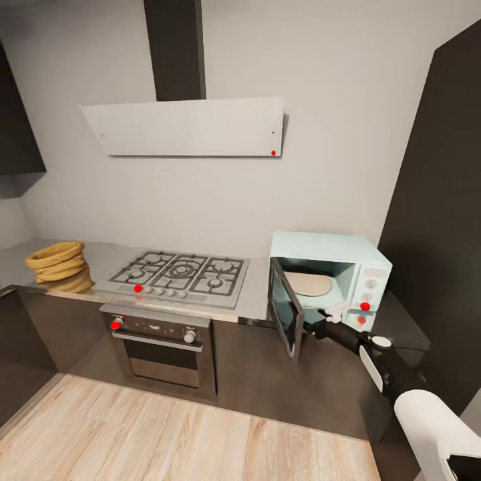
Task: In the kitchen, take the popcorn bag from the countertop, put it into the microwave, and heat it until the popcorn is cooked so the cooked popcorn ends up inside the bag.
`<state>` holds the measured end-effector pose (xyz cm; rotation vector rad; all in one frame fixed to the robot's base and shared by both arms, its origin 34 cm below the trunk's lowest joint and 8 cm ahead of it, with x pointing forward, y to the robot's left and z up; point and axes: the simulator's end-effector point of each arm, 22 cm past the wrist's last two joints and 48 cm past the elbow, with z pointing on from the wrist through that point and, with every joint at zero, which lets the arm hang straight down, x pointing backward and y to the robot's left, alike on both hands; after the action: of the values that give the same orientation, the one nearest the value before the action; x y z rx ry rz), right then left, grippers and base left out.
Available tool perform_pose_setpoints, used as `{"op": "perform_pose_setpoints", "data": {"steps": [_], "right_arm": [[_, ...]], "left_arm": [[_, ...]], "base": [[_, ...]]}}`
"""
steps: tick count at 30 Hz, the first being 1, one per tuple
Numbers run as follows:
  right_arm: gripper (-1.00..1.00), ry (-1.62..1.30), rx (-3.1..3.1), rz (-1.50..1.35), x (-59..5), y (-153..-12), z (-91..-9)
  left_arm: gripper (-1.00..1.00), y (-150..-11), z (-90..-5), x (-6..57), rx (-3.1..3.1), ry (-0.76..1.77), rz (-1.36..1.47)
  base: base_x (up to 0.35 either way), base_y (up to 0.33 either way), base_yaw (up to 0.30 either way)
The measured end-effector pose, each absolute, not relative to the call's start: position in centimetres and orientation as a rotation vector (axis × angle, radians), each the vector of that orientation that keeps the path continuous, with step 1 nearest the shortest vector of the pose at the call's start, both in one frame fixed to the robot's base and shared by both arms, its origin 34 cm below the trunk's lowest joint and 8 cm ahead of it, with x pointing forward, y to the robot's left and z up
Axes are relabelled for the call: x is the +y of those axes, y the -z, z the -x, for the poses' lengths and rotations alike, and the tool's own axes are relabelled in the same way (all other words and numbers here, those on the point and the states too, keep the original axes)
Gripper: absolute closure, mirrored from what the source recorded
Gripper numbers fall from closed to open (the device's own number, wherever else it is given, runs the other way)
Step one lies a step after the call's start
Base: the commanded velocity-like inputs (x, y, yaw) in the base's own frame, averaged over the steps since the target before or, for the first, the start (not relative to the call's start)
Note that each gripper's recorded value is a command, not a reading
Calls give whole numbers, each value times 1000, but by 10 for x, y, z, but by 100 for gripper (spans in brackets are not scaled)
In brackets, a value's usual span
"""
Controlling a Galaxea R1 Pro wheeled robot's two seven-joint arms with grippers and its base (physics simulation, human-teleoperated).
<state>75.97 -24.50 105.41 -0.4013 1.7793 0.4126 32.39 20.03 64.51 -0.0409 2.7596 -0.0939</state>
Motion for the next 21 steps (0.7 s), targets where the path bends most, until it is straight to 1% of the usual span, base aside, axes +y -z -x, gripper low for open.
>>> {"op": "perform_pose_setpoints", "data": {"steps": [3, 9, 12, 16, 21], "right_arm": [[-100, -415, 1778, 404, -244, -1054, -759], [-100, -421, 1784, 403, -243, -1049, -756], [-100, -421, 1786, 404, -243, -1048, -756], [-100, -422, 1788, 403, -243, -1047, -756], [-100, -424, 1790, 403, -242, -1045, -756]], "left_arm": [[-100, -645, -323, 200, 2761, 94, 40], [-100, -645, -323, 200, 2761, 94, 39], [-100, -644, -322, 200, 2764, 94, 39], [-100, -644, -322, 200, 2765, 94, 39], [-100, -644, -321, 200, 2767, 94, 39]], "base": [[0, 0, 102], [0, 0, 22], [0, 0, 134], [0, 0, 41], [0, 0, 107]]}}
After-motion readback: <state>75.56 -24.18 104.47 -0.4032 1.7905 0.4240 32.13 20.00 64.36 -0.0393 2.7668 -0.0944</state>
